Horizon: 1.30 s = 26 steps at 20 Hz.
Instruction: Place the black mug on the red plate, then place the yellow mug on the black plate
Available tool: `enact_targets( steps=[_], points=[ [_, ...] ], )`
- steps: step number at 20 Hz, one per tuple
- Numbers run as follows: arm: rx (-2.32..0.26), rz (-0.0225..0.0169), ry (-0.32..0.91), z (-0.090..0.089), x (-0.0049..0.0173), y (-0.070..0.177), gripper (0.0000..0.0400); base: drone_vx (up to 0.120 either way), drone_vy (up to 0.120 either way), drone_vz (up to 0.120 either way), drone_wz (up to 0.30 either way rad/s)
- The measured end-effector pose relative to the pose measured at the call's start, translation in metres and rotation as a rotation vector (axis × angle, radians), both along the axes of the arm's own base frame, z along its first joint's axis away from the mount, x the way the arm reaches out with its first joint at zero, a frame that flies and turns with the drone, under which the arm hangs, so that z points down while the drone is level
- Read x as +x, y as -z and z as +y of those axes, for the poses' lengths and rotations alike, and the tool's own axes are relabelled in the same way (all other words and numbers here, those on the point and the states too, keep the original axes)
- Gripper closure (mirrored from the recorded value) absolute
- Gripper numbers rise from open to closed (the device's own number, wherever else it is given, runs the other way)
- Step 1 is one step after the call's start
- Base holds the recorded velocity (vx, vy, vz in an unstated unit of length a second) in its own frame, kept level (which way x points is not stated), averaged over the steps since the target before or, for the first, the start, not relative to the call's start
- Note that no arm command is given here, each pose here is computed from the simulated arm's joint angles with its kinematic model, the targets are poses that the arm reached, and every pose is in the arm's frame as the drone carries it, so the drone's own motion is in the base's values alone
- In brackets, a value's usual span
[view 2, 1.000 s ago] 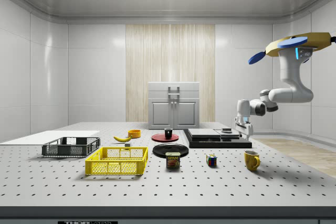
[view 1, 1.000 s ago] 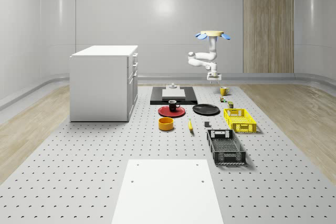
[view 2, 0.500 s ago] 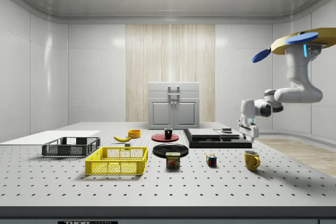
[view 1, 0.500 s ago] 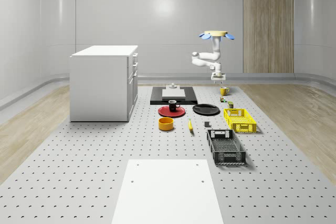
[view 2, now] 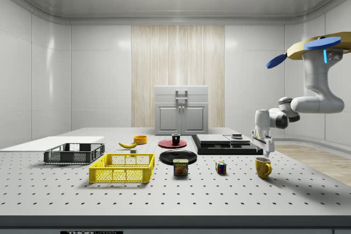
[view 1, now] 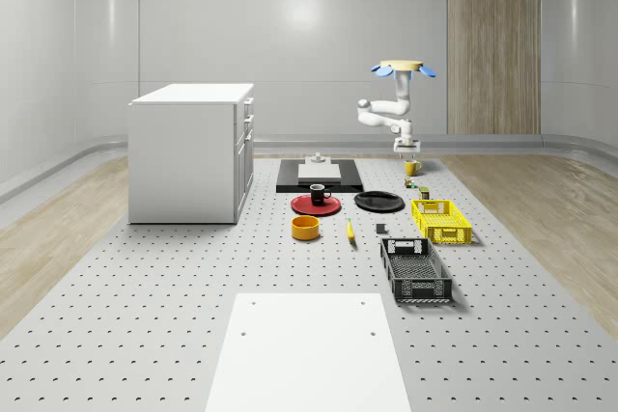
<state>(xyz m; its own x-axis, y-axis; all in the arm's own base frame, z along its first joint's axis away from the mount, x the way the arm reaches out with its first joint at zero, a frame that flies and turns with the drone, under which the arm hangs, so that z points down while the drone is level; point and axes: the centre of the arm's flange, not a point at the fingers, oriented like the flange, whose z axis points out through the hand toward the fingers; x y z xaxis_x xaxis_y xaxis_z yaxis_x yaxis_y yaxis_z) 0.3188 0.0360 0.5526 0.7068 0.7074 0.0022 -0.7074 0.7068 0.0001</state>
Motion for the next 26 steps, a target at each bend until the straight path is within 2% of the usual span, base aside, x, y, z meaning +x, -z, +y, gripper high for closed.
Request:
enact_targets(
  steps=[7, 8, 11, 14, 19, 26],
  points=[
    [0.0, -0.0001, 0.0, 0.005, 0.0003, -0.012, 0.0, 0.0, 0.0, 0.0, 0.0],
    [0.0, -0.0001, 0.0, 0.006, 0.0017, -0.013, 0.0, 0.0, 0.0, 0.0, 0.0],
    [0.0, 0.0, 0.0, 0.007, 0.008, -0.015, 0.0, 0.0, 0.0, 0.0, 0.0],
    [0.0, 0.0, 0.0, 0.007, 0.0118, -0.018, 0.0, 0.0, 0.0, 0.0, 0.0],
    [0.0, -0.0001, 0.0, 0.008, 0.0146, -0.026, 0.0, 0.0, 0.0, 0.0, 0.0],
    [0.0, -0.0001, 0.0, 0.01, 0.0157, -0.029, 0.0, 0.0, 0.0, 0.0, 0.0]
  ],
)
